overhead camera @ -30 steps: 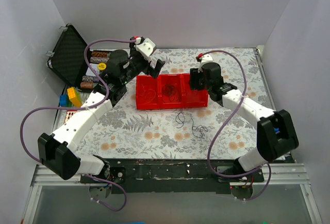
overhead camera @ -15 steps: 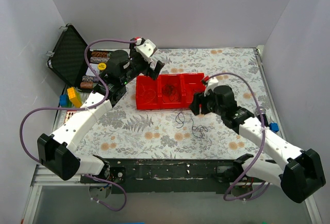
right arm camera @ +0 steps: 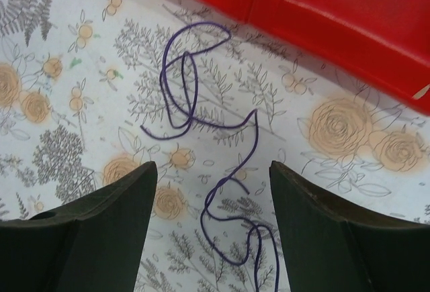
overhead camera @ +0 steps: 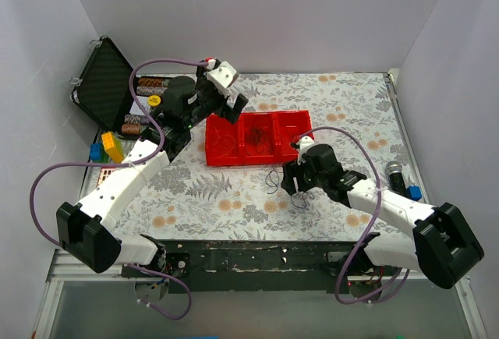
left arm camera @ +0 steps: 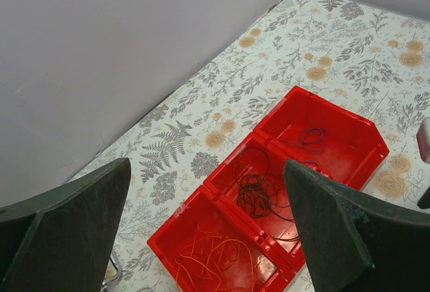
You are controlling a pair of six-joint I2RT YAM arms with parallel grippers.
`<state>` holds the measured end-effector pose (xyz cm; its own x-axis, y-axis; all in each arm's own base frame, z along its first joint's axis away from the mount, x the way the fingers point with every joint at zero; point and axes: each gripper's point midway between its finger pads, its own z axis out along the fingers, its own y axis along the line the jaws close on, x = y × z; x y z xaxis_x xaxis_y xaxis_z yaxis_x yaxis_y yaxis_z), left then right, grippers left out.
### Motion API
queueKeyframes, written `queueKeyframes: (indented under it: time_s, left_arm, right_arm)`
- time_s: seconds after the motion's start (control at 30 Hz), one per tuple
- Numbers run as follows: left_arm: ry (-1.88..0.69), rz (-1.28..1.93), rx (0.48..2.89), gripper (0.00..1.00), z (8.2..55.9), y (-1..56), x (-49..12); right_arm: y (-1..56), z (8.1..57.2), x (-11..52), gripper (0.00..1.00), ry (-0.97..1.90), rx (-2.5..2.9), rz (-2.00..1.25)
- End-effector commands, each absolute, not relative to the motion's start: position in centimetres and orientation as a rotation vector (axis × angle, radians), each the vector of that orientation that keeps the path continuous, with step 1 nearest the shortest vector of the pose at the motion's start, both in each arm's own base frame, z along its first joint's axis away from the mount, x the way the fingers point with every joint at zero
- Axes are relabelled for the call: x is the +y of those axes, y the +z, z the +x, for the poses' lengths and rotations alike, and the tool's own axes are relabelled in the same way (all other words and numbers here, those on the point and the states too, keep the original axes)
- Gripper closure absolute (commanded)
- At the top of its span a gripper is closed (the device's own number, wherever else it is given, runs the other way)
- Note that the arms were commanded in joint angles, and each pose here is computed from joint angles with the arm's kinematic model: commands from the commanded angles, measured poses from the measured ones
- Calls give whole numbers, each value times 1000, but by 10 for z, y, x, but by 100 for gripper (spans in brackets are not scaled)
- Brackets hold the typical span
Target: Untangle the cables
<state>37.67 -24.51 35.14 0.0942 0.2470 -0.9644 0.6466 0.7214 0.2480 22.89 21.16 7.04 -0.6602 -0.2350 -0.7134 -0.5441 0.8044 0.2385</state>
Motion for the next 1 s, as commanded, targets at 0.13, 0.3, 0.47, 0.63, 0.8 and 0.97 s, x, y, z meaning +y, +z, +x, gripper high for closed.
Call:
queueKeyframes:
  time_s: [0.13,0.3,0.47,0.63,0.8,0.97]
  left_arm:
    - [-348,761,1433,2,368,379,-241]
    - [-344,762,1426,2,368,378,-242]
    - [-343,764,1420,2,368,379,-242]
    - [-337,763,1420,2,369,379,-241]
    - [-341,762,1416,2,367,381,-241]
    - [-351,760,1407,2,364,384,-241]
  right_arm:
    - [111,291,236,27,507,2084,-531]
    - [110,300,246,34,510,2086,-557]
    - [104,294,255,49,566,2105,-603]
    - [109,289,256,72,581,2095,-612]
    - [159,296,255,96,590,1977,-562]
    - [244,315,244,98,510,1800,-482]
